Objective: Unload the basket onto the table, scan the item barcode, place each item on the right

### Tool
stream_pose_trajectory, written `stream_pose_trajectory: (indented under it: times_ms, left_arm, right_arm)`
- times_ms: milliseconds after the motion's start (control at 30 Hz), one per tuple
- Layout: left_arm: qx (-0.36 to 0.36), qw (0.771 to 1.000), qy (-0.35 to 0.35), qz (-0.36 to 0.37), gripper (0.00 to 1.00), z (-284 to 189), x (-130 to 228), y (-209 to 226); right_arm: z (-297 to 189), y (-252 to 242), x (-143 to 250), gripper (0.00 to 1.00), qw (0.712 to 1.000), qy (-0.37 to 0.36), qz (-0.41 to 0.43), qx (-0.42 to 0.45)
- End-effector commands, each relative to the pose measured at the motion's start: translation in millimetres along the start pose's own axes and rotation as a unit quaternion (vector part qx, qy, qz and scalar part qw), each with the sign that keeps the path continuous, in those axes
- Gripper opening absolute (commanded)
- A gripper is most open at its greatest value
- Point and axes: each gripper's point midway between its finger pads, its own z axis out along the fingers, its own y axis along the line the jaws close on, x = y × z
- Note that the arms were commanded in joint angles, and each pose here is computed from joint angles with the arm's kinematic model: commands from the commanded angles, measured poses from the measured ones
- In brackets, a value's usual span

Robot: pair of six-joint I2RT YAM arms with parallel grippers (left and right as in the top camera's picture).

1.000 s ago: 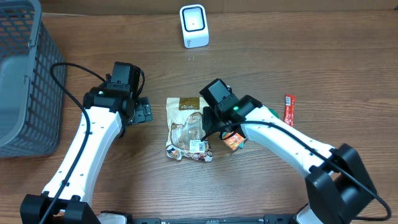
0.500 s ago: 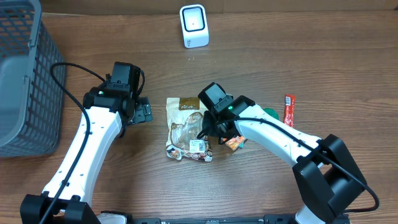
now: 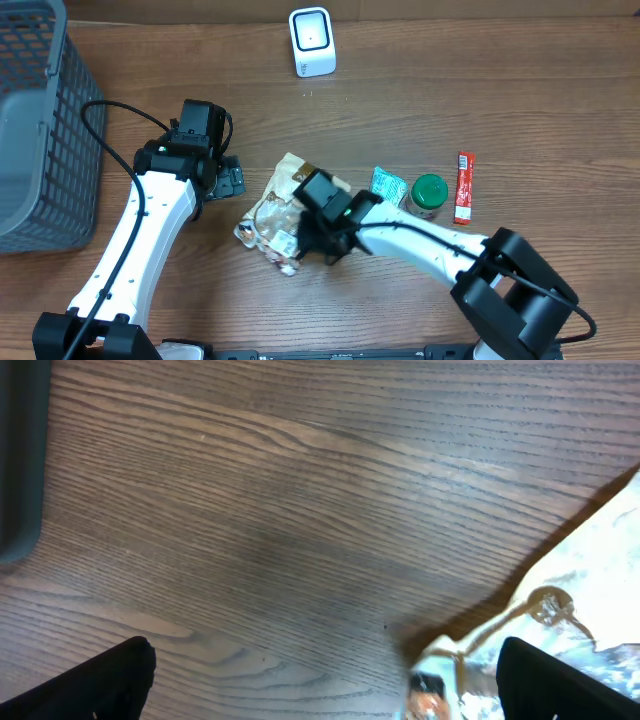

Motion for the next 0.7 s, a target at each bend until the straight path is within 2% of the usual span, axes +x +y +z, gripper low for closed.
stream_pose_trajectory:
  times_ms: [0, 133, 233, 400, 533, 667]
  left_arm:
    - [0.001, 1.000, -0.013, -0.002, 1.00, -6.0, -6.4, 0.5]
    - [0.001, 1.000, -0.013, -0.002, 1.00, -6.0, -6.4, 0.5]
    - [0.001, 1.000, -0.013, -0.002, 1.00, -6.0, -6.4, 0.5]
    - [0.001, 1.000, -0.013, -0.002, 1.00, -6.0, -6.4, 0.5]
    - [0.001, 1.000, -0.013, -0.002, 1.00, -6.0, -6.4, 0.5]
    - [0.001, 1.000, -0.013, -0.002, 1.00, -6.0, -6.4, 0.5]
  right_arm:
    - [5.9, 26.4, 24.8, 0.38, 0.999, 0.021, -0.030, -0.036]
    - [5.4, 38.2, 26.6, 0.36, 0.997, 0.015, -0.050, -0.052]
    - [-13.9, 57.4, 13.5, 0.34, 0.993, 0.006, -0.083, -0.087]
    - [-50.9, 63.7, -50.5, 0.34, 0.986, -0.106, -0.092, -0.090]
    - [-60.6, 37.9, -102.9, 0.20, 0.979, -0.191, -0.053, -0.051]
    - [-50.5, 22.0, -128.3, 0.18, 0.975, -0.215, -0.031, -0.038]
